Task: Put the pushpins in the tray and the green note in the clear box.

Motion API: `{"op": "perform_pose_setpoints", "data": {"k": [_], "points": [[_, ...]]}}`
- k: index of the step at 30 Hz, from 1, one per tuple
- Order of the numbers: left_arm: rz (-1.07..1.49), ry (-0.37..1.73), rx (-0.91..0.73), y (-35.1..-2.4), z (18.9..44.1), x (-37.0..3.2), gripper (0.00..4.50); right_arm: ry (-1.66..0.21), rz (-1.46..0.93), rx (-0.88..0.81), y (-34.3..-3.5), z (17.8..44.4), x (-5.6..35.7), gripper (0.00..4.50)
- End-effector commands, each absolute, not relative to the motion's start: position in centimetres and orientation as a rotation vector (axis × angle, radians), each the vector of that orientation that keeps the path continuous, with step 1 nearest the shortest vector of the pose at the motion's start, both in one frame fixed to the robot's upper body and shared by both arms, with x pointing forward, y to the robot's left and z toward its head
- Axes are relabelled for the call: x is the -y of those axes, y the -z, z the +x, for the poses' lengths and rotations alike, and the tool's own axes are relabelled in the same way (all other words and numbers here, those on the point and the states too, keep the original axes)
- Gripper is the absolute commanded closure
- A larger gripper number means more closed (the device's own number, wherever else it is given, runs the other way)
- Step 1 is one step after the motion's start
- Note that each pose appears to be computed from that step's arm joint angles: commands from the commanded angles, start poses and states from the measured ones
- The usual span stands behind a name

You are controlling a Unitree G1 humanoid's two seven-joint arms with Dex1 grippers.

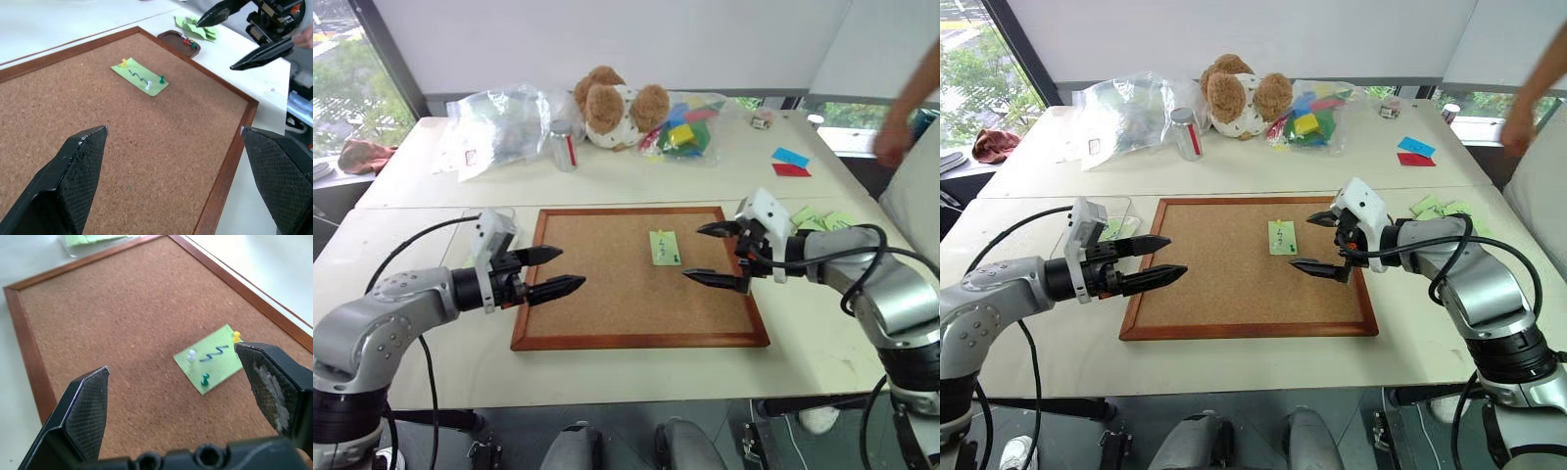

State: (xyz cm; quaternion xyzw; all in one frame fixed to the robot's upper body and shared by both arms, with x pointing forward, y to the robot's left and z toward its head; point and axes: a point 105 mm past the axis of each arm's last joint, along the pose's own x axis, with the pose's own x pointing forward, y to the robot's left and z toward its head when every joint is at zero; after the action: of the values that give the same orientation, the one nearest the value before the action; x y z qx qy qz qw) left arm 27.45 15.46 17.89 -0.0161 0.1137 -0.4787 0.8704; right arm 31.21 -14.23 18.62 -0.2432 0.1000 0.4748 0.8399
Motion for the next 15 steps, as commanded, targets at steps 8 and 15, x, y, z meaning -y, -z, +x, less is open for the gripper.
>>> {"op": "perform_pose_setpoints", "data": {"k": [8,15], "points": [[-0.015,1.005,-0.187,-18.32,27.77,-15.33,0.02,-0.995,-0.536,-0.167,-19.49,31.27,13.97,0.00],[-0.023,1.002,-0.190,-17.99,28.03,-15.19,0.02,-0.987,-0.533,-0.168,-19.49,31.27,14.08,0.00]]}}
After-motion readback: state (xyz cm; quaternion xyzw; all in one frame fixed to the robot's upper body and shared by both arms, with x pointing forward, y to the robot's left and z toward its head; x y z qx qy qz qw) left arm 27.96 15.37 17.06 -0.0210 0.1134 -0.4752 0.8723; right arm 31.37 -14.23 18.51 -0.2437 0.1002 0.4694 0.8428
